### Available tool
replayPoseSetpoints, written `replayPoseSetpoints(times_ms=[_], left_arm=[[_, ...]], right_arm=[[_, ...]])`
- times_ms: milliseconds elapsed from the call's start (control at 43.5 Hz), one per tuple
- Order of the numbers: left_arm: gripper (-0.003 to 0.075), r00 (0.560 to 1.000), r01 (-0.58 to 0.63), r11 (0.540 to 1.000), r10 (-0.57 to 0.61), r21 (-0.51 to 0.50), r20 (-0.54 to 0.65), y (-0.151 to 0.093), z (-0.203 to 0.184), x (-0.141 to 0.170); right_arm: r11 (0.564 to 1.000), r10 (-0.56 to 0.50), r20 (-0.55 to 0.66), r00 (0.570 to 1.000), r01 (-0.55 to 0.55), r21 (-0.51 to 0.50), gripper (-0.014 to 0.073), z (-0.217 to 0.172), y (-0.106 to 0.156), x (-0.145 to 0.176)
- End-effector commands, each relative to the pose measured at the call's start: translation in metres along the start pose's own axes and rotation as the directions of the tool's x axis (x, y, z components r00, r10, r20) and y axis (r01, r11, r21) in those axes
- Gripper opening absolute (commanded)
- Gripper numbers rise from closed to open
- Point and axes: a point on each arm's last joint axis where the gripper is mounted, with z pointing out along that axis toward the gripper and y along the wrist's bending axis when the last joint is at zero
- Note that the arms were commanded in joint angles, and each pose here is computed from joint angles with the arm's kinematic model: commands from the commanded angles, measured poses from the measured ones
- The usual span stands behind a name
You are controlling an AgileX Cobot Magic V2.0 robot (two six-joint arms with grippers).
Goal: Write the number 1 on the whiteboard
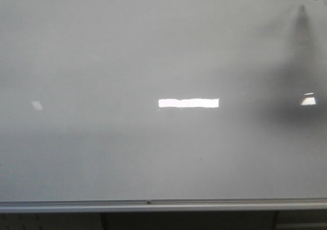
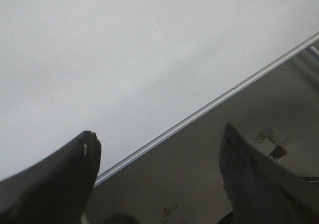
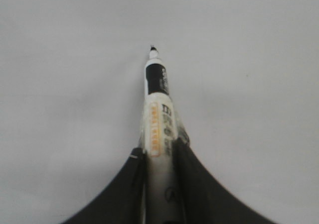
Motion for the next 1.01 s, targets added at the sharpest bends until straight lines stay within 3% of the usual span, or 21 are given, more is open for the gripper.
replayPoseSetpoints(times_ms=[0, 368, 528, 758, 988], left_arm=[[0.0493, 0.995, 0.021, 1.0, -0.02, -0.019, 0.095, 0.002, -0.007, -0.011], [0.0493, 0.995, 0.021, 1.0, -0.02, -0.019, 0.095, 0.002, -0.007, -0.011], [0.0493, 0.995, 0.021, 1.0, -0.02, -0.019, 0.095, 0.002, -0.007, -0.011], [0.0493, 0.995, 0.021, 1.0, -0.02, -0.019, 0.095, 0.002, -0.007, -0.011], [0.0493, 0.995, 0.021, 1.0, -0.02, -0.019, 0.095, 0.002, -0.007, -0.011]], right_arm=[[1.0, 0.0, 0.107, 0.994, -0.001, 0.005, -0.0059, -0.004, -0.001, -0.019], [1.0, 0.001, 0.061, 0.998, -0.001, 0.005, -0.0059, -0.001, -0.001, -0.014], [1.0, 0.002, -0.085, 0.996, -0.001, 0.004, -0.0059, 0.007, -0.001, 0.002], [1.0, 0.005, -0.351, 0.936, -0.003, 0.005, -0.0059, 0.022, -0.002, 0.032], [1.0, -0.001, -0.276, 0.961, 0.0, -0.003, -0.0059, 0.0, 0.0, 0.008]])
